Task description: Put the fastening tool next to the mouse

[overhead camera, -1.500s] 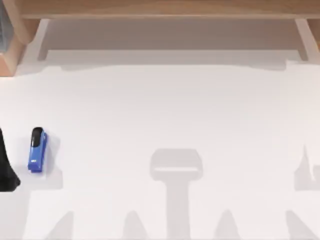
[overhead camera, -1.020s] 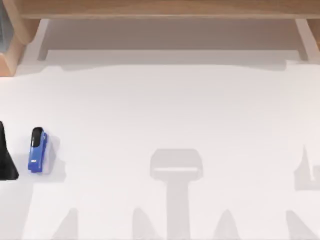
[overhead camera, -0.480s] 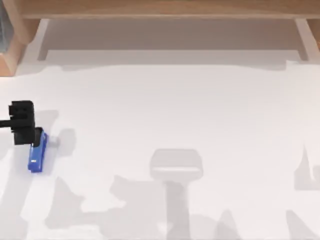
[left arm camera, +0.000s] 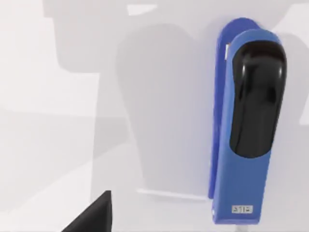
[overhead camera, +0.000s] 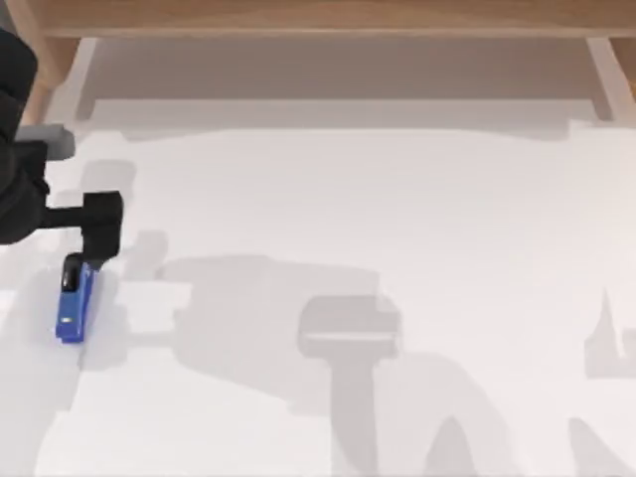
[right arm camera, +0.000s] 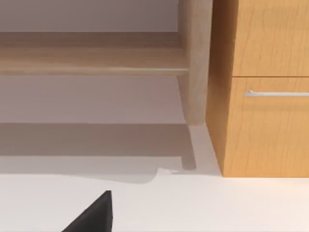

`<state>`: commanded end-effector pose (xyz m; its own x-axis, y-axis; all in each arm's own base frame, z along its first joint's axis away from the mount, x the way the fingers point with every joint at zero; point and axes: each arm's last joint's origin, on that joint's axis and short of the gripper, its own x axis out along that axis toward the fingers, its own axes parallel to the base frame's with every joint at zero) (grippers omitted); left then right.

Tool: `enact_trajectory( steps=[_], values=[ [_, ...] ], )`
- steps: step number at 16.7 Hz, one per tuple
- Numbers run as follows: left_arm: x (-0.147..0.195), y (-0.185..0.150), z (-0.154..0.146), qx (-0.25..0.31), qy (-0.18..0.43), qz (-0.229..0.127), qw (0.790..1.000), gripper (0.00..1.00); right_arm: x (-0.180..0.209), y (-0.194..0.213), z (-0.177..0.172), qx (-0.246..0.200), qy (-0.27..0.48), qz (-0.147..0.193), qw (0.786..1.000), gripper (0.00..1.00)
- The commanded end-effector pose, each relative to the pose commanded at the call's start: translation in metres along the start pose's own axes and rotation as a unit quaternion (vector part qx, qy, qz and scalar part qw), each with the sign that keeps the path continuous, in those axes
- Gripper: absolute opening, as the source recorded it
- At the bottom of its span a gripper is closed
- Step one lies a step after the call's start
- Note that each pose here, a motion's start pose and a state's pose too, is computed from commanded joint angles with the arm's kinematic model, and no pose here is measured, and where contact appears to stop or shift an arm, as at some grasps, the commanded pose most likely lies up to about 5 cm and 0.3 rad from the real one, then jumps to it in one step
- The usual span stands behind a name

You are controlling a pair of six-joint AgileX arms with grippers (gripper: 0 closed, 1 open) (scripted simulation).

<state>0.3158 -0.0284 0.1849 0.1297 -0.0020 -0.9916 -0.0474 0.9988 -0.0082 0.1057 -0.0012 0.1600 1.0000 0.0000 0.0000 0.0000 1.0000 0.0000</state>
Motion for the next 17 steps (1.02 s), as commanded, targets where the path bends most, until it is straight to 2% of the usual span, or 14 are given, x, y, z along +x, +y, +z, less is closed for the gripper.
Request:
enact_trajectory(
  steps=[5, 11, 17],
  values=[
    [0.025, -0.007, 0.024, -0.003, 0.063, 0.006, 0.998, 1.00, 0.000, 0.000, 0.000, 0.000, 0.000, 0.000, 1.000, 1.00],
    [0.027, -0.006, 0.024, -0.004, 0.065, 0.006, 0.998, 1.00, 0.000, 0.000, 0.000, 0.000, 0.000, 0.000, 1.000, 1.00],
    [0.070, -0.007, 0.019, -0.003, 0.062, 0.006, 0.998, 1.00, 0.000, 0.000, 0.000, 0.000, 0.000, 0.000, 1.000, 1.00]
  ],
)
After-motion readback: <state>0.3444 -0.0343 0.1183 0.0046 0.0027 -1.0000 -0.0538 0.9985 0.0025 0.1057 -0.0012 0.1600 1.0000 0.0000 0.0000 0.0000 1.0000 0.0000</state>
